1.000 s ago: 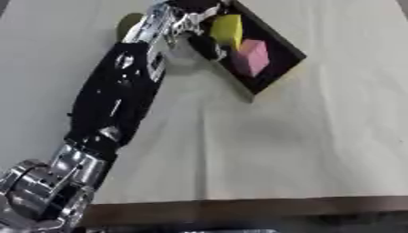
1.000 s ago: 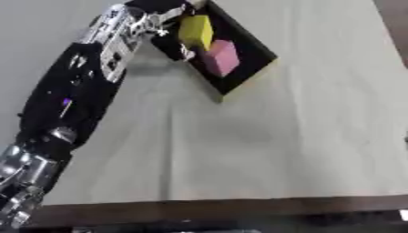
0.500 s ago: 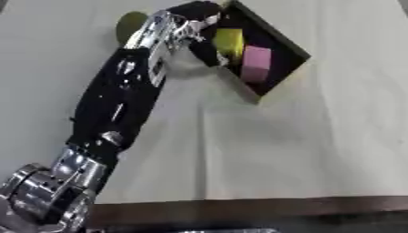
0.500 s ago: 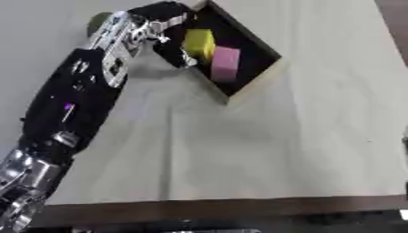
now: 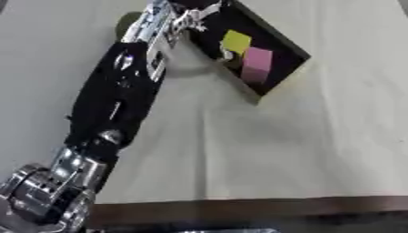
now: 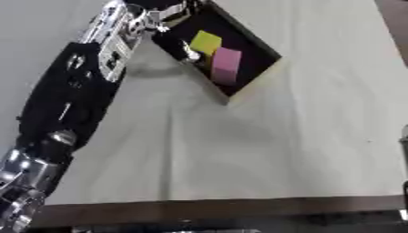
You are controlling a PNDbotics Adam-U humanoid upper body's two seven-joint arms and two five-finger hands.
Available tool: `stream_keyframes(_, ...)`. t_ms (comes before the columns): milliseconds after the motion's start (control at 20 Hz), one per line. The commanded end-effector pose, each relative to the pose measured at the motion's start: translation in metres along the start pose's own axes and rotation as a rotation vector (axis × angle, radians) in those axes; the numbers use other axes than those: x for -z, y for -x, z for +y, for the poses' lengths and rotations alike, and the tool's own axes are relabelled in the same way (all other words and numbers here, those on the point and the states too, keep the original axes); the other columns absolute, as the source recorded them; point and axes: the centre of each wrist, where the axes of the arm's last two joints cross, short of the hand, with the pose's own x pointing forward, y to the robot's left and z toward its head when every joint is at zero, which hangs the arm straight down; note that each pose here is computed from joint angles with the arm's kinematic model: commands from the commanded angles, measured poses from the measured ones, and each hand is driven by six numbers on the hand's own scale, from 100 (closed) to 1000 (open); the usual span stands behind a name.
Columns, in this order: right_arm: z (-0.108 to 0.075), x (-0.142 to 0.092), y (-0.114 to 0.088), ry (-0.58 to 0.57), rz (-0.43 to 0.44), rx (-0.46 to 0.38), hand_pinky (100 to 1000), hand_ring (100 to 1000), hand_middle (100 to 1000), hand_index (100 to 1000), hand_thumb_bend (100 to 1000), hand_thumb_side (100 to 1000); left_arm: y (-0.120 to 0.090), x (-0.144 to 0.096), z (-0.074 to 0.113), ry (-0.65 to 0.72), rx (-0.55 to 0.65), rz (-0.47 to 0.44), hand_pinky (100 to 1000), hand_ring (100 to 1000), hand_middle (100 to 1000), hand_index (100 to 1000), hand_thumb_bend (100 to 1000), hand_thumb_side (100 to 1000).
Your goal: Pick up objects on the table and place them in the box.
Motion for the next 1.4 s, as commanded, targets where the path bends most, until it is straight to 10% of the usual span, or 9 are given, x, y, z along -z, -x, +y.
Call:
stream_keyframes(50, -0.003, 0.004, -0.005, -0.006, -0.022, -0.004, 915, 866, 614, 903, 100, 621, -0.002, -0.009, 0.028, -0.081, 0.007, -0.011, 874, 844, 786, 913, 484, 383)
stream_keyframes(450, -0.008, 0.002, -0.004, 0.001, -0.015, -0.028, 915, 865, 615, 903, 100, 622, 0.043, -0.033, 0.058, -0.119, 0.043, 0.1, 887, 860, 803, 909, 528, 361)
stream_keyframes(1400, -0.009, 0.0, -0.004, 0.019, -0.004, -0.033, 915, 866, 613, 903, 100, 624, 0.116, -0.046, 0.028, 0.0, -0.032, 0.326, 894, 872, 828, 910, 559, 375)
